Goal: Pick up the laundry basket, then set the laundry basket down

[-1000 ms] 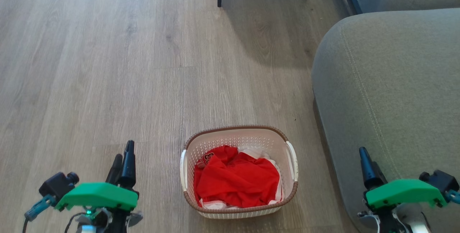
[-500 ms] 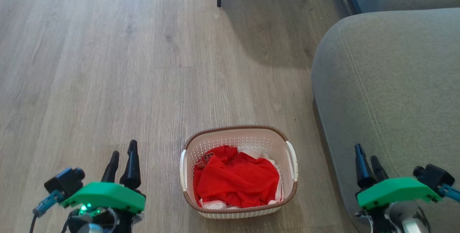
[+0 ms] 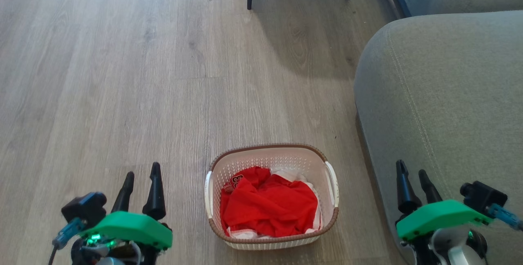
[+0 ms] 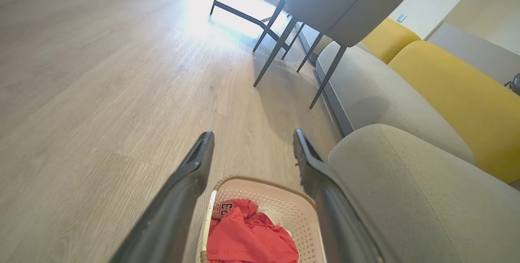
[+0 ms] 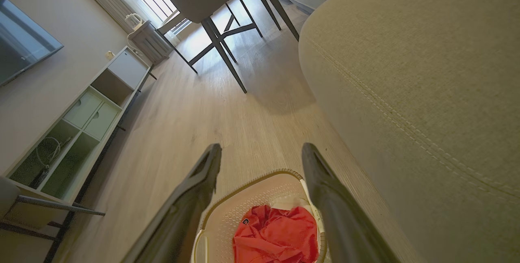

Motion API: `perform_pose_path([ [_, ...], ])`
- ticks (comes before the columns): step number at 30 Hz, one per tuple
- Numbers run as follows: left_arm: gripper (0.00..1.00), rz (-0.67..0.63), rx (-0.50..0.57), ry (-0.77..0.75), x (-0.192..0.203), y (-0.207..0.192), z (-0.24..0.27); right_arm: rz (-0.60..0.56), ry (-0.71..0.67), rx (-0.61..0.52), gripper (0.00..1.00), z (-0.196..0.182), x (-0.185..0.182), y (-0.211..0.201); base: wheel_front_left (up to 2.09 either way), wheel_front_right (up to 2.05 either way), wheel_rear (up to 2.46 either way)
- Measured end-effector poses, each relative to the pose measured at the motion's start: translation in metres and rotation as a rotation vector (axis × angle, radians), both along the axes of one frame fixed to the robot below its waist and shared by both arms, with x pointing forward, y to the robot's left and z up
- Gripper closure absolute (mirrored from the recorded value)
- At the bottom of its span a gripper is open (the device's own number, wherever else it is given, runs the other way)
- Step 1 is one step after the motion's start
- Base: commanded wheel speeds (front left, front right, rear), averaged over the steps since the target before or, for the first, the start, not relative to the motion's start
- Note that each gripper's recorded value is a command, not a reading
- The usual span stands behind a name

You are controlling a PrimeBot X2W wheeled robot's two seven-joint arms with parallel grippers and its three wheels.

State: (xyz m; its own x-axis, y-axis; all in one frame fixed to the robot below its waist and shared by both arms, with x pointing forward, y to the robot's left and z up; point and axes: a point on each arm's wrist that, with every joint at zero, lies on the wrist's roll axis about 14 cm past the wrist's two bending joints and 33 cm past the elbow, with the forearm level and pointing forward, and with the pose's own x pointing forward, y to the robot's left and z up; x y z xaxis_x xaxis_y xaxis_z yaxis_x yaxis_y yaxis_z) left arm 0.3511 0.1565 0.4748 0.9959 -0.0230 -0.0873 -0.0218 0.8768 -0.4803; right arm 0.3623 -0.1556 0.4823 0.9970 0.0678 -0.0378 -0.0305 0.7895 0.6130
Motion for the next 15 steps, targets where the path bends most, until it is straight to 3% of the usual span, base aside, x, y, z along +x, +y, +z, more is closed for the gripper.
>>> perform_pose_path([
  [15,0.0,-0.026,0.194,-0.034,-0.006,-0.003,0.002,0.044,-0.06,-0.155,0.0,0.009,-0.001,0.012,0.0,0.0,0.0],
])
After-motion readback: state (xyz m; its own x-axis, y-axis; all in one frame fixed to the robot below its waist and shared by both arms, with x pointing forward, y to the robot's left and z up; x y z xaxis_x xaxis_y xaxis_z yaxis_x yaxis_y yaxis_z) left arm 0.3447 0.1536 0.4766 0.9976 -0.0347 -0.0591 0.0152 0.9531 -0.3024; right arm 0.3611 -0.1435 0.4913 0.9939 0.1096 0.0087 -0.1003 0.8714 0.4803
